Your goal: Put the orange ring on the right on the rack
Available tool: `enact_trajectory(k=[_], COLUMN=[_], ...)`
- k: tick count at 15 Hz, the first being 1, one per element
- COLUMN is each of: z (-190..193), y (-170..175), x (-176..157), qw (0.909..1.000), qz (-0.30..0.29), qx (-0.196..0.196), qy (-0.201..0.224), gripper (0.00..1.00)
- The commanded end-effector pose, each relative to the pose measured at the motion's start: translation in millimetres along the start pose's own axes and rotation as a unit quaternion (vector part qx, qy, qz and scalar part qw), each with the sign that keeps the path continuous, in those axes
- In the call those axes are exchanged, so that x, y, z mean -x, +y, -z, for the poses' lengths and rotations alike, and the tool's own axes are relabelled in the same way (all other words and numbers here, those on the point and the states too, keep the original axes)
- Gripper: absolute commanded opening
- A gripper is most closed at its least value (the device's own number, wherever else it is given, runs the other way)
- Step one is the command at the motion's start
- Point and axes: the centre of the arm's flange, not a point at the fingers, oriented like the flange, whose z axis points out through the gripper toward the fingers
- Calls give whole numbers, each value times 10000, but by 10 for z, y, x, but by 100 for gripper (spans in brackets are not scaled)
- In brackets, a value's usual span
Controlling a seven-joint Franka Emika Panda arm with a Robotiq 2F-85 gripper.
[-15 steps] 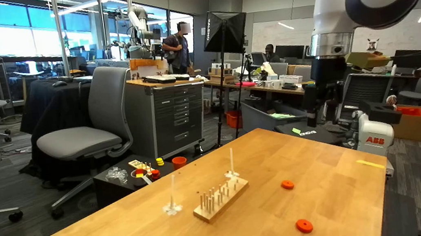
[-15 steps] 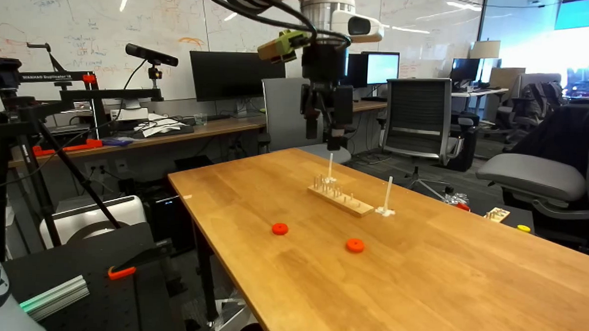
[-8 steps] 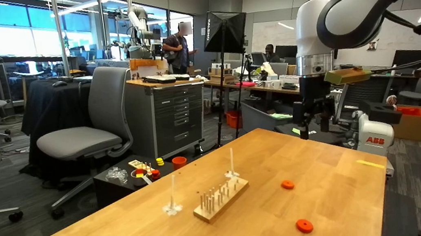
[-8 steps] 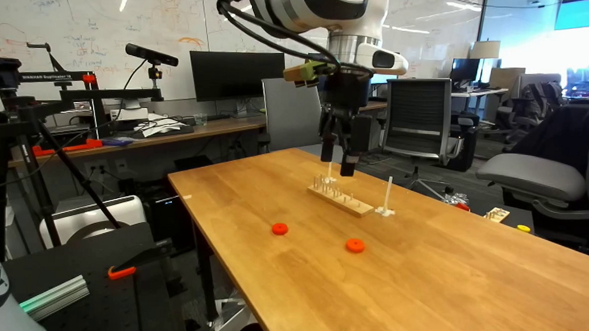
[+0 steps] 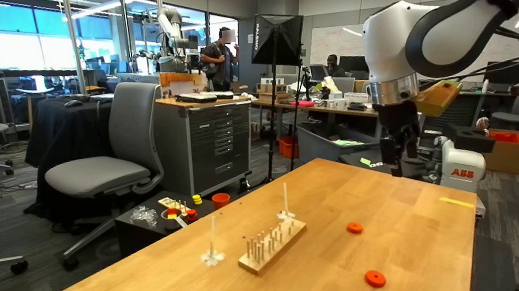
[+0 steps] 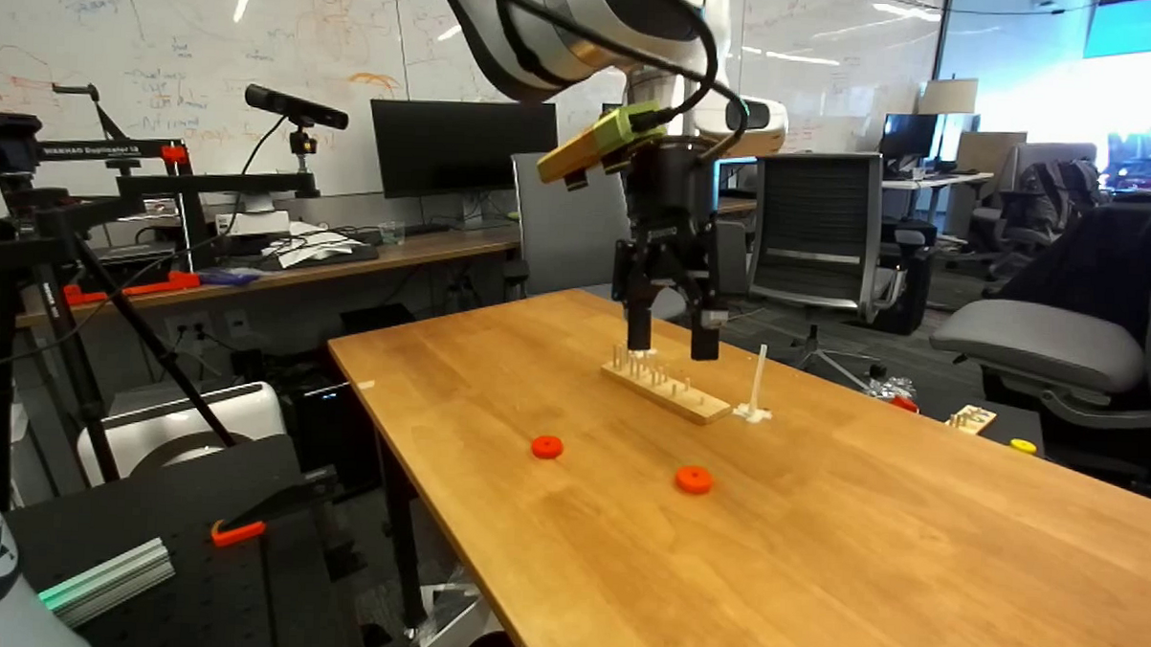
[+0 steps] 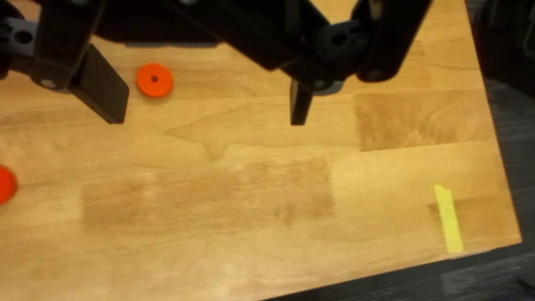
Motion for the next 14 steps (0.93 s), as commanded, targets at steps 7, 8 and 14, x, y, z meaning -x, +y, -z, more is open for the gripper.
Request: enact_trajectory(k=[7, 8, 14], z=[48, 72, 29], y=[-18, -41, -361], x=[152, 172, 172], qw=[9932, 9899, 9731], qz=[788, 959, 2023], qx=[733, 858, 211], qy=[446, 590, 1080], gripper=[100, 100, 100])
